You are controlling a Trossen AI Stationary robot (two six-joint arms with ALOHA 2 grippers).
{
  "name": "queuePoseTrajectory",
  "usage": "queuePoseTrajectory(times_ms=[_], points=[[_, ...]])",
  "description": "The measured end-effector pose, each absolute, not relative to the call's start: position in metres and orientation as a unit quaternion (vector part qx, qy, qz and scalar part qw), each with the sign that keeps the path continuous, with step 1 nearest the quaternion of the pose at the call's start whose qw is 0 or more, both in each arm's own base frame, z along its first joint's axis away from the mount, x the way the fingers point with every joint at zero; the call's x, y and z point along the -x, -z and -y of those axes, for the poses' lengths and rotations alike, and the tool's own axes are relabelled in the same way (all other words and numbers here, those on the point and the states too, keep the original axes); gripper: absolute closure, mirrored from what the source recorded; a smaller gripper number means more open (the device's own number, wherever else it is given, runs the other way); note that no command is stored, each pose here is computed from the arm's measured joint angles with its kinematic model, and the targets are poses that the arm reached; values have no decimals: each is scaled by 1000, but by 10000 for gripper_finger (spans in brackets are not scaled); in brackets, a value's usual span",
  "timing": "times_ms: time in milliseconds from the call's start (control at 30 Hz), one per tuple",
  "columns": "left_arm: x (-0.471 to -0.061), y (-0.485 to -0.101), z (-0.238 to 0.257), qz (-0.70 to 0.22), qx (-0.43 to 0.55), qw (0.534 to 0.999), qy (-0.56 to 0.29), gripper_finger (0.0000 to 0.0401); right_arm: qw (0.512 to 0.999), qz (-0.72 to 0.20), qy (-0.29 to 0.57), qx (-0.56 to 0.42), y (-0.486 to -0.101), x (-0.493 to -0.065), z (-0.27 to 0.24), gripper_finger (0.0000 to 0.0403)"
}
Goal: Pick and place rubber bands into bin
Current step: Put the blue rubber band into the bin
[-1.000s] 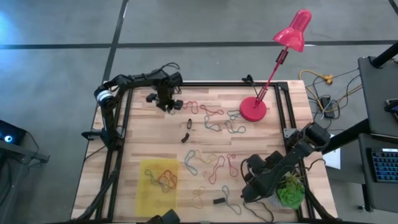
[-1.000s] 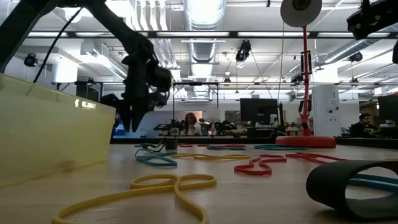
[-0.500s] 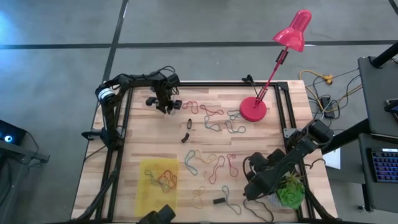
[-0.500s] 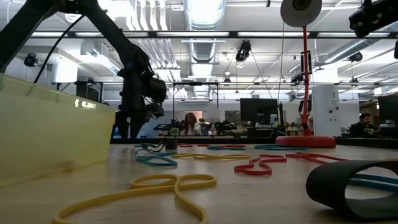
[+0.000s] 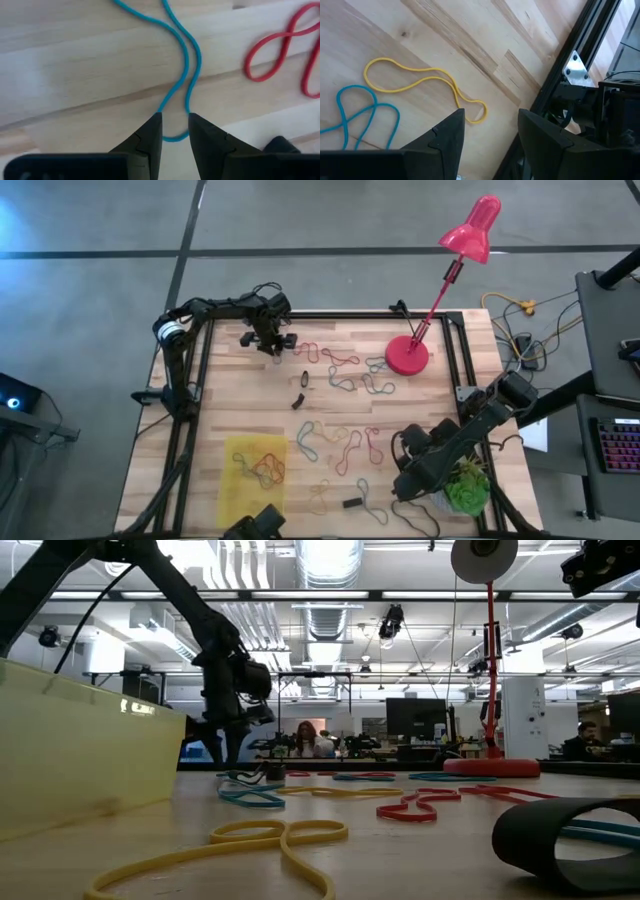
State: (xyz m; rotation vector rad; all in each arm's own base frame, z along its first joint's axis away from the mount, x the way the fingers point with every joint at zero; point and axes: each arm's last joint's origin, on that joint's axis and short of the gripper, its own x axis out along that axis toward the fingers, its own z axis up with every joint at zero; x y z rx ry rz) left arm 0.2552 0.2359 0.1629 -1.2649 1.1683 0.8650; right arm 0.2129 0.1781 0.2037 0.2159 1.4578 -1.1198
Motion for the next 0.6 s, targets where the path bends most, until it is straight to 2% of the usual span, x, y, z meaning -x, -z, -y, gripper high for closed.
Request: queuePoseTrajectory(times_ms=[167, 367, 600], points=[[-256, -161, -237, -489, 545, 576, -363, 322, 601, -629, 484, -94, -204, -213, -178, 232], [-255, -148, -240, -491, 574, 547, -362, 322, 600, -627, 488, -98, -204, -213, -178, 232], [-256, -153, -242, -502, 564, 549, -359, 322, 598, -625, 492, -103, -204, -213, -178, 232]])
